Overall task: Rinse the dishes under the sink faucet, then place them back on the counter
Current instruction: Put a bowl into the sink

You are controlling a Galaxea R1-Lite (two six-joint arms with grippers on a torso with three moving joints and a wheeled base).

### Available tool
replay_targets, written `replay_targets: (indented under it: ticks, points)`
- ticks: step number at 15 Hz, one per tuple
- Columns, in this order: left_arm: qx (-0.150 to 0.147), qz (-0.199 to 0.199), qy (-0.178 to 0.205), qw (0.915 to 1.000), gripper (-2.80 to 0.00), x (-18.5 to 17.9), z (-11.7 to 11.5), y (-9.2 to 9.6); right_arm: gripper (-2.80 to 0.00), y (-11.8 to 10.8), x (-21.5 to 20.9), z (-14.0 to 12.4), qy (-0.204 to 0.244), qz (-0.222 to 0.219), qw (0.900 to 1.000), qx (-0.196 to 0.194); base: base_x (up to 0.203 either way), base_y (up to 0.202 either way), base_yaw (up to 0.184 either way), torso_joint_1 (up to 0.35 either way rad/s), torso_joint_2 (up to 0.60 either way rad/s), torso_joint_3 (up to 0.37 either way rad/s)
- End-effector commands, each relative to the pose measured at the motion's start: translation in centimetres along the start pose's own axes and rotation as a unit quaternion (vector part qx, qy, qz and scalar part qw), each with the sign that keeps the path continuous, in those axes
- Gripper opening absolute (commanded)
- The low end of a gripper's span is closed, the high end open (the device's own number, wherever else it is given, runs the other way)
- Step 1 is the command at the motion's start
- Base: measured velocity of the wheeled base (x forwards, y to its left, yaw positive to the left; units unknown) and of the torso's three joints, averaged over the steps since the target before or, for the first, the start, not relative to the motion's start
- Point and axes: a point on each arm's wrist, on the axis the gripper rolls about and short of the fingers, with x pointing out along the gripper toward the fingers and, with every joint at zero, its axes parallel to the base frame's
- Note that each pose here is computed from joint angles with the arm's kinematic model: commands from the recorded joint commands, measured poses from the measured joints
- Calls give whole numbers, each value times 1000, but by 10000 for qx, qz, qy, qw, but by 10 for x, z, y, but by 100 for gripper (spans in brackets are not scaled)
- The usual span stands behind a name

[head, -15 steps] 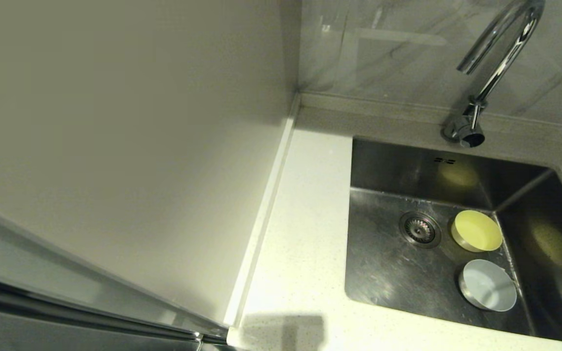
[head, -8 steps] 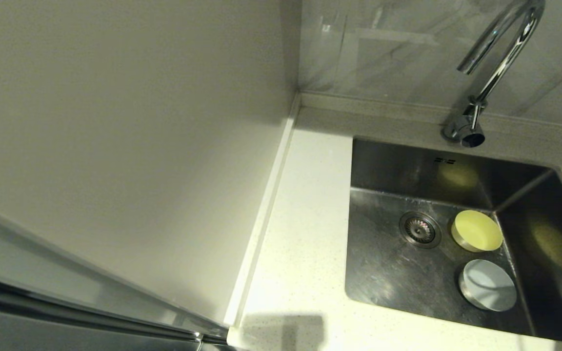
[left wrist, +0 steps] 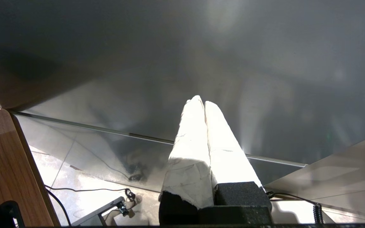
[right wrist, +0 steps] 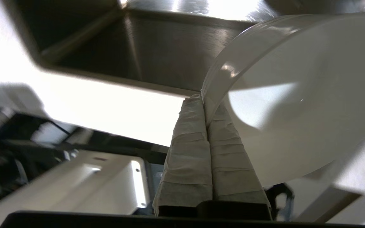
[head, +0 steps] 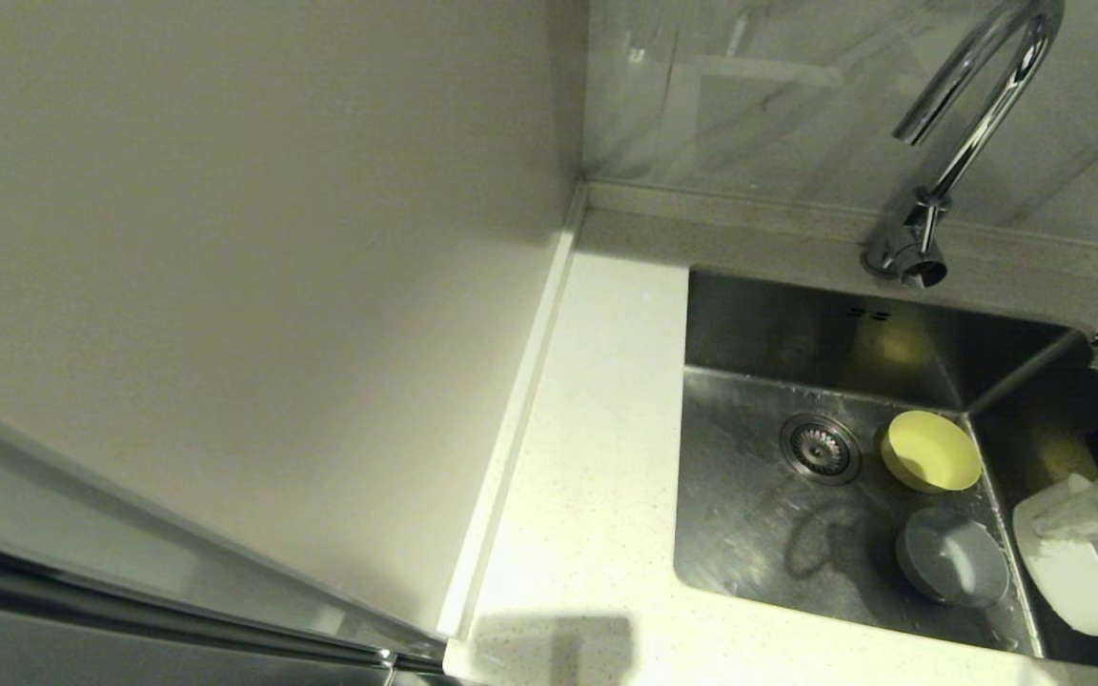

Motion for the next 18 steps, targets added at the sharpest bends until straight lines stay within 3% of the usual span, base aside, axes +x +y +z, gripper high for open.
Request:
replay_targets:
  ticks: [1,4,7,9,14,18]
  points:
    - [-3,2,13,10000,-280,0,-1,0,-280,31,17,-3,2,-124,9967,-802,0,0,0,0,0,0]
    - [-3,2,13,10000,-280,0,-1,0,-280,53,58,-4,-887,-1124,9769,-1588,0,0,0,0,0,0]
    - [-3,2,13,10000,-280,0,-1,0,-280,65,95,-6,-1728,-1625,9463,-2198,0,0,0,0,0,0]
    - [-3,2,13,10000,-280,0,-1,0,-280,68,113,0,-2075,-1828,9326,-2320,0,0,0,0,0,0]
    - [-3,2,13,10000,-280,0,-1,0,-280,76,143,14,-2375,-2084,9210,-2277,0,0,0,0,0,0]
    - [-3,2,13,10000,-280,0,-1,0,-280,87,182,18,-2354,-2177,9167,-2387,0,0,0,0,0,0]
